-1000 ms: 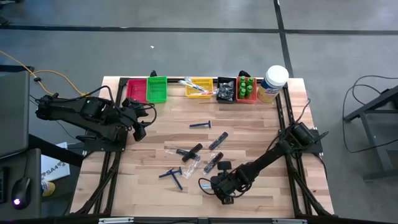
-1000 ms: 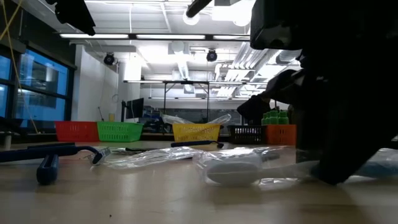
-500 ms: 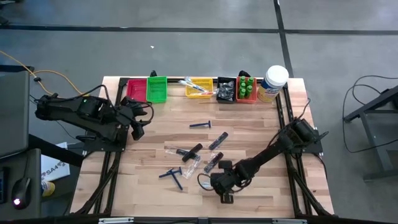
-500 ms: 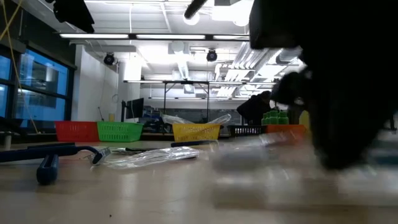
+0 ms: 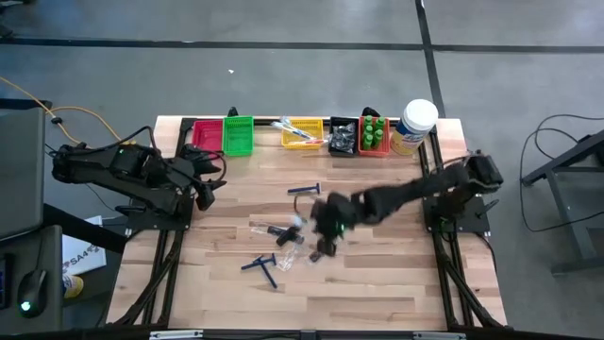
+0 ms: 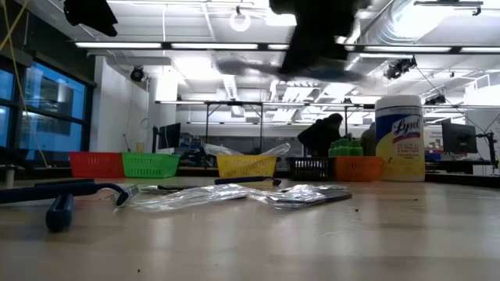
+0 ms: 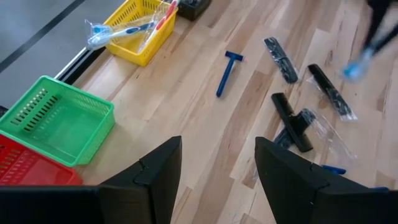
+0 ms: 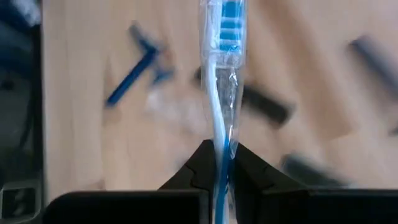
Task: Pick & Place Travel size toiletries
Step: Put the light blue toothbrush into the yellow bin, then put the blue razor into the red bin
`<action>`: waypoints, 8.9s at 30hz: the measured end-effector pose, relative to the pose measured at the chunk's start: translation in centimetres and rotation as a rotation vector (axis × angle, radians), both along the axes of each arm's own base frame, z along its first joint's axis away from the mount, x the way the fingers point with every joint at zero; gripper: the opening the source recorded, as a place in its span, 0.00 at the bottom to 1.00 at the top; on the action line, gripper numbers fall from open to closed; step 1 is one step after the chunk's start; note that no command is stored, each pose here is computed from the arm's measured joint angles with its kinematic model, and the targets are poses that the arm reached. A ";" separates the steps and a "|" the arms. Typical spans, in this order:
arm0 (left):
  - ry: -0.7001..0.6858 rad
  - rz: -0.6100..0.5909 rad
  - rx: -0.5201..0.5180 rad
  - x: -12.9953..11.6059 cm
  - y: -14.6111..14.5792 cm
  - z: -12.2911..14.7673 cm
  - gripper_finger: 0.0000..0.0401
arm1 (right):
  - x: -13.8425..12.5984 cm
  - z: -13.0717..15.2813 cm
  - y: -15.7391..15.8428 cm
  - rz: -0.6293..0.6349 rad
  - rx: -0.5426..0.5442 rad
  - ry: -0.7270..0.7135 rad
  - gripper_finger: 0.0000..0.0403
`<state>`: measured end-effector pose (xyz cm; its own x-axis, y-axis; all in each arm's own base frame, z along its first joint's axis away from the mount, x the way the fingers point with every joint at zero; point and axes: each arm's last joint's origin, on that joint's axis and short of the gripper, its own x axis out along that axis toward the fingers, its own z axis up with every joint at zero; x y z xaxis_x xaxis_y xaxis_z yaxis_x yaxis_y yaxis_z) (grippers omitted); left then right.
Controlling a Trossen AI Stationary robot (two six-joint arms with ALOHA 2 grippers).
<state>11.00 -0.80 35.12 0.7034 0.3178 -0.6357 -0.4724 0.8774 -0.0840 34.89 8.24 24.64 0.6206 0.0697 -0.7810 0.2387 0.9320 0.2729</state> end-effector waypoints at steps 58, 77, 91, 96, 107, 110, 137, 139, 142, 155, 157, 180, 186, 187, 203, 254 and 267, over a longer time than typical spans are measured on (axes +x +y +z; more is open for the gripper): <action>-0.199 0.289 -0.073 0.6 0.4 0.7 0.49 | 4.9 -2.5 -35.2 -0.087 -0.298 -0.096 0.09; -0.197 0.286 -0.075 0.6 0.3 0.6 0.49 | 4.9 -4.5 -35.7 -0.165 -0.184 -0.055 0.11; -0.196 0.286 -0.074 0.6 0.4 0.6 0.49 | 4.6 -4.5 -35.8 -0.187 -0.135 -0.054 0.29; -0.196 0.286 -0.074 0.6 0.4 0.6 0.49 | 4.4 -4.6 -36.0 -0.197 -0.125 -0.045 0.36; -0.198 0.285 -0.080 0.6 0.3 0.6 0.49 | 2.6 -1.2 -35.8 -0.256 -0.096 -0.050 0.29; -0.198 0.284 -0.082 0.6 0.3 0.6 0.49 | 1.9 -0.5 -35.6 -0.265 -0.060 -0.031 0.16; -0.197 0.283 -0.081 0.6 0.3 0.6 0.49 | 1.7 -4.9 -35.9 -0.275 0.033 0.151 0.00; -0.198 0.283 -0.081 0.6 0.3 0.6 0.49 | 1.7 -4.8 -35.9 -0.278 0.033 0.148 0.00; -0.198 0.283 -0.081 0.6 0.3 0.6 0.49 | 1.5 -4.8 -36.1 -0.286 0.037 0.148 0.00; -0.196 0.282 -0.079 0.6 0.3 0.6 0.49 | 1.9 -4.7 -35.6 -0.256 0.073 0.124 0.00; -0.196 0.282 -0.079 0.6 0.3 0.6 0.49 | 1.9 -4.5 -35.6 -0.255 0.071 0.118 0.00; -0.183 0.270 -0.088 0.5 0.3 0.6 0.49 | 0.1 0.7 -32.6 -0.291 0.226 0.117 0.10; -0.153 0.264 -0.087 0.3 0.3 0.4 0.49 | 0.1 3.5 -29.4 -0.233 0.204 0.118 0.09; -0.150 0.264 -0.086 0.3 0.3 0.3 0.49 | 0.0 3.9 -28.8 -0.217 0.205 0.127 0.09; -0.077 0.240 -0.092 -1.0 0.5 -0.1 0.49 | 1.7 4.3 -14.1 0.339 -0.060 0.415 0.31; -0.122 0.242 -0.143 -3.4 0.9 0.2 0.49 | 4.7 -9.6 -17.7 0.428 -0.308 0.270 0.47; -0.141 0.272 -0.177 -3.4 0.9 0.2 0.49 | 5.0 -11.8 -18.2 0.432 -0.273 0.301 0.40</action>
